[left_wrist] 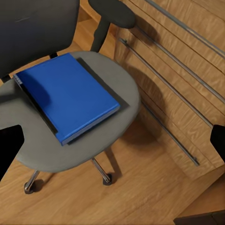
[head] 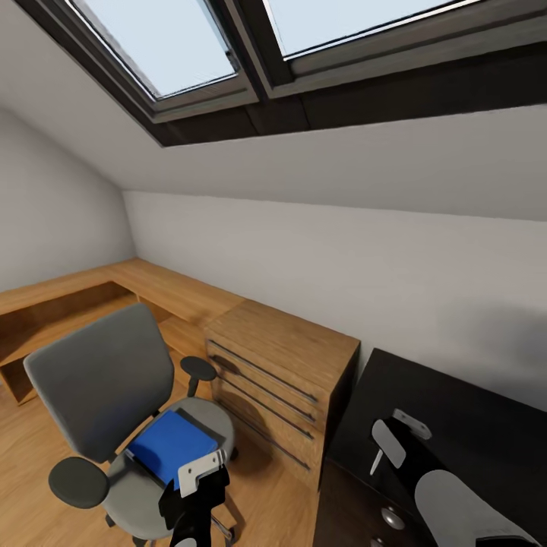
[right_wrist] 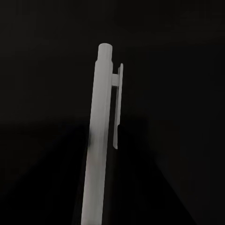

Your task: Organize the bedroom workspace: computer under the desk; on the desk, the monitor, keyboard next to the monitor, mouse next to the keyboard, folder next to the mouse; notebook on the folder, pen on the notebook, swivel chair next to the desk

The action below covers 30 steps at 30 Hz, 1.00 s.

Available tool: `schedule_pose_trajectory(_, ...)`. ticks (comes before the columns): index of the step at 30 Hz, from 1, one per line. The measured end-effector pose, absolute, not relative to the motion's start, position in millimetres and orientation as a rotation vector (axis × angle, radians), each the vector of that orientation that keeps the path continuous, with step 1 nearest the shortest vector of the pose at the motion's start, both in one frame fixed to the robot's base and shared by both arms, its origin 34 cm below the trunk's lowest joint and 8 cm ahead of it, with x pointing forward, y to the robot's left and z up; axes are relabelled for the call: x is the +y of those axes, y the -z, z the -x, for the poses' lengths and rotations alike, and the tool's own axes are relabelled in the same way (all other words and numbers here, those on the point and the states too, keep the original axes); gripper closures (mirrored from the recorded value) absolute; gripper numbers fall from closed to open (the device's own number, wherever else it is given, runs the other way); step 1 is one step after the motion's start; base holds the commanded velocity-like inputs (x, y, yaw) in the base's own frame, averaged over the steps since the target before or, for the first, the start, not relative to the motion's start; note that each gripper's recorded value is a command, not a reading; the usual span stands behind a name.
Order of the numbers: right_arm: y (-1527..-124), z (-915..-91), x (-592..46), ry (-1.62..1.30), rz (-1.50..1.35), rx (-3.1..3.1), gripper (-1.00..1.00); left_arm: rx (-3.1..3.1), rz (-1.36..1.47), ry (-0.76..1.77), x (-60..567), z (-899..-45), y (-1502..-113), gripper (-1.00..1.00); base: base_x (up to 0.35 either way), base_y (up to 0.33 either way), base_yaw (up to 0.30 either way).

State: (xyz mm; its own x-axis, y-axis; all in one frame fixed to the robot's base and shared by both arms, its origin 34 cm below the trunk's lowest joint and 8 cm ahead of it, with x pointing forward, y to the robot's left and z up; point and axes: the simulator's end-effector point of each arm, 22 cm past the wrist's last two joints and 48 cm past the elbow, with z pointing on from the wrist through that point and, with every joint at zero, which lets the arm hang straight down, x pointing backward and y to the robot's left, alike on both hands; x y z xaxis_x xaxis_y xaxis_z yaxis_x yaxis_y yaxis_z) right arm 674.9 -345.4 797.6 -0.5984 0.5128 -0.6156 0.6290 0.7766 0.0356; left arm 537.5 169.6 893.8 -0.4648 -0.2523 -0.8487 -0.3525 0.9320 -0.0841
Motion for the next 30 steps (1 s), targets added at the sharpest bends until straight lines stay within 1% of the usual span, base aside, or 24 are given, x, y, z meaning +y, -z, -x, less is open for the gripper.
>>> schedule_pose_trajectory(30,-796.9,-679.2,-356.0,0.284,-0.885,2.28,1.0,2.087,0.393,-0.107,157.7,-534.9,-884.3,-1.0,0.0,0.0,0.0)
